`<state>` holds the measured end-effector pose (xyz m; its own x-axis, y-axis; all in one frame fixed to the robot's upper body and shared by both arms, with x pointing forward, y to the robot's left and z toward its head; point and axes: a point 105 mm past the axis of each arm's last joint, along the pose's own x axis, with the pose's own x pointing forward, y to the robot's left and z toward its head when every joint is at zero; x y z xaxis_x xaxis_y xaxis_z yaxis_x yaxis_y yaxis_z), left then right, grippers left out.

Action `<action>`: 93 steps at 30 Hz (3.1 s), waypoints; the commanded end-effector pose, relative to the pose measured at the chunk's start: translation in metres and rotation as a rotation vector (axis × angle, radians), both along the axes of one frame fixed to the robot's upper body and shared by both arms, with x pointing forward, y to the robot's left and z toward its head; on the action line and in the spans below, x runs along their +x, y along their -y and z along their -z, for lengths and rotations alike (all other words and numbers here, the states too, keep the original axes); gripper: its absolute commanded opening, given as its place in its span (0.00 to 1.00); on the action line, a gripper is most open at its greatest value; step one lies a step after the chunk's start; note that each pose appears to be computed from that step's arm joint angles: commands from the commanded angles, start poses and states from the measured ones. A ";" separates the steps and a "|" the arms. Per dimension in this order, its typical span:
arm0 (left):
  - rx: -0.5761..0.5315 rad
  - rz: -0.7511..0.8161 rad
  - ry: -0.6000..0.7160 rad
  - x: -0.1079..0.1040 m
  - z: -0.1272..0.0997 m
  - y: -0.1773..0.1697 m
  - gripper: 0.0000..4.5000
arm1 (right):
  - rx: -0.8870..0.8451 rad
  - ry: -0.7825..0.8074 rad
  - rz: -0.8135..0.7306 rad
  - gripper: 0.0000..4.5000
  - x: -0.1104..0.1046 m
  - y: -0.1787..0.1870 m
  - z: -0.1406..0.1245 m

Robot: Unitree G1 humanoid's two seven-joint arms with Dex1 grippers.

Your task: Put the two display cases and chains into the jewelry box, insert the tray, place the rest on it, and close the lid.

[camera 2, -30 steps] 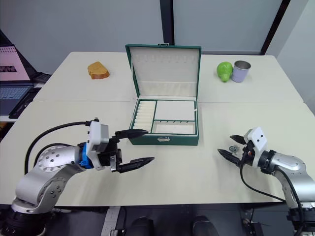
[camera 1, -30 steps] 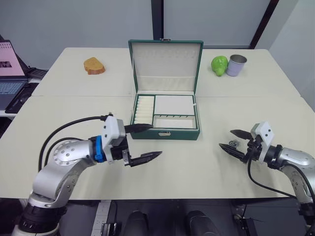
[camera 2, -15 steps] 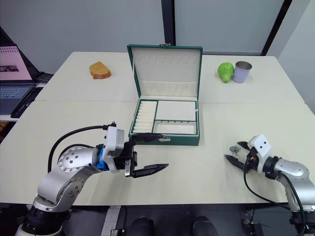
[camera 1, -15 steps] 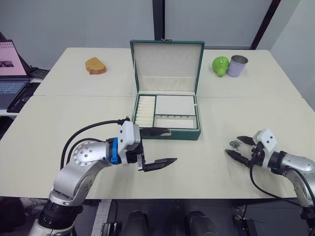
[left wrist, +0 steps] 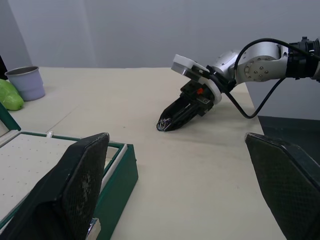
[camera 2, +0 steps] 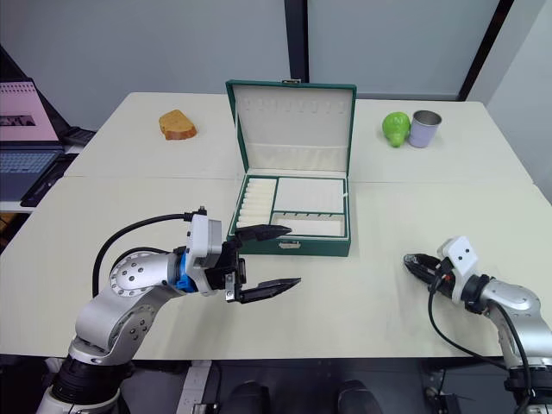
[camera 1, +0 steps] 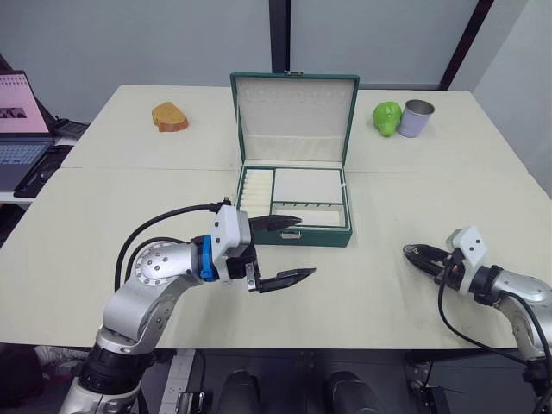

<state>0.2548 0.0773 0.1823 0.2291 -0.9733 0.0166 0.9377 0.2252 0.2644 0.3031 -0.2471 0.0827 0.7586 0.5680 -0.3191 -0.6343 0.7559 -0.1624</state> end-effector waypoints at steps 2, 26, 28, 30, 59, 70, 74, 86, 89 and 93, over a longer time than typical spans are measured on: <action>-0.015 0.016 0.030 0.000 -0.007 0.005 1.00 | -0.007 -0.047 0.013 0.09 -0.003 0.003 0.011; -0.081 -0.036 0.010 0.002 -0.010 0.011 1.00 | 0.087 0.092 -0.183 0.02 0.003 -0.032 -0.098; -0.090 -0.053 0.007 0.003 -0.011 0.010 1.00 | 0.092 0.099 -0.213 0.02 0.003 -0.038 -0.109; -0.103 -0.082 0.005 0.004 -0.012 0.008 1.00 | 0.131 0.113 -0.250 0.02 0.005 -0.048 -0.126; -0.218 -0.614 0.030 -0.001 -0.018 -0.055 1.00 | 0.045 0.100 -0.674 0.02 0.069 -0.182 -0.121; -0.203 -0.598 0.024 0.000 -0.018 -0.053 1.00 | 0.002 0.057 -0.662 0.17 0.069 -0.180 -0.104; -0.201 -0.591 0.026 0.002 -0.018 -0.053 1.00 | 0.005 0.053 -0.664 0.37 0.068 -0.179 -0.106; -0.206 -0.579 0.024 0.005 -0.018 -0.050 1.00 | 0.040 0.080 -0.673 1.00 0.064 -0.174 -0.122; -0.205 -0.576 0.023 0.006 -0.018 -0.050 1.00 | 0.062 0.094 -0.660 1.00 0.064 -0.170 -0.128; -0.197 -0.564 0.021 0.008 -0.017 -0.049 1.00 | 0.103 0.123 -0.638 1.00 0.064 -0.161 -0.137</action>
<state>0.2650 0.1296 0.1921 0.7275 -0.6644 0.1712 0.6446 0.7473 0.1611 0.3694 -0.0803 0.2032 0.2753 0.9334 -0.2302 -0.9548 0.2377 -0.1784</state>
